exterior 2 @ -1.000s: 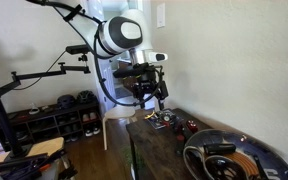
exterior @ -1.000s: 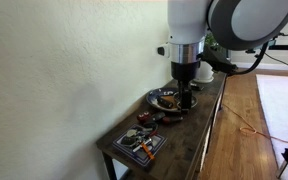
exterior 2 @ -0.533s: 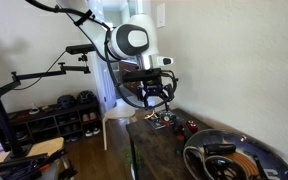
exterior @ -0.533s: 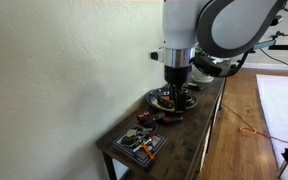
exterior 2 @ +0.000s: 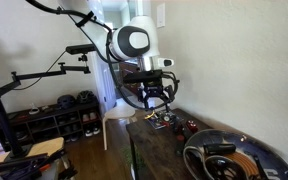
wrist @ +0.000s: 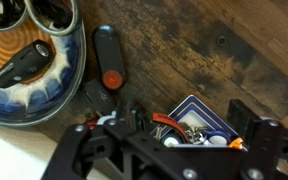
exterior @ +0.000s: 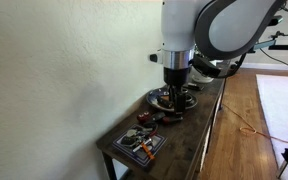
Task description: Place a torch on the round tray
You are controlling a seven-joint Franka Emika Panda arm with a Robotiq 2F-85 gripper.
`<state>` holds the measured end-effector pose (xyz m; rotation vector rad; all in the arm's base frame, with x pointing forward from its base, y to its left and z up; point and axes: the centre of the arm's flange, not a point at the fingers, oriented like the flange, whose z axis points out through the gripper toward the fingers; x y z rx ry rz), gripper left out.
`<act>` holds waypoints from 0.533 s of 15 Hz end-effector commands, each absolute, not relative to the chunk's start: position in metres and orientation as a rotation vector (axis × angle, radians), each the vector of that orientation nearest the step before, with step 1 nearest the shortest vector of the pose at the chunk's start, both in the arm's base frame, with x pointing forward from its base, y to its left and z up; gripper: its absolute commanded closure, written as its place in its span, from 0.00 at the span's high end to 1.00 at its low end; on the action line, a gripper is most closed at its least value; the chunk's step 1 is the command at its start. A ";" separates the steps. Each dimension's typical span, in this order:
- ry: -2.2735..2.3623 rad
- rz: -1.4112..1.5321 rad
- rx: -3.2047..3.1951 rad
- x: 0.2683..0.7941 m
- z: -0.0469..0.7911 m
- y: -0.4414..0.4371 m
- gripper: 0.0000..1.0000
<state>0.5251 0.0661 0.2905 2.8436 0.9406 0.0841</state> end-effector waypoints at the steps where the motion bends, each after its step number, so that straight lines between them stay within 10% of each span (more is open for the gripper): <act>1: 1.021 0.102 2.823 0.540 0.284 0.058 1.00; 8: 1.138 0.097 2.767 0.567 0.273 0.038 1.00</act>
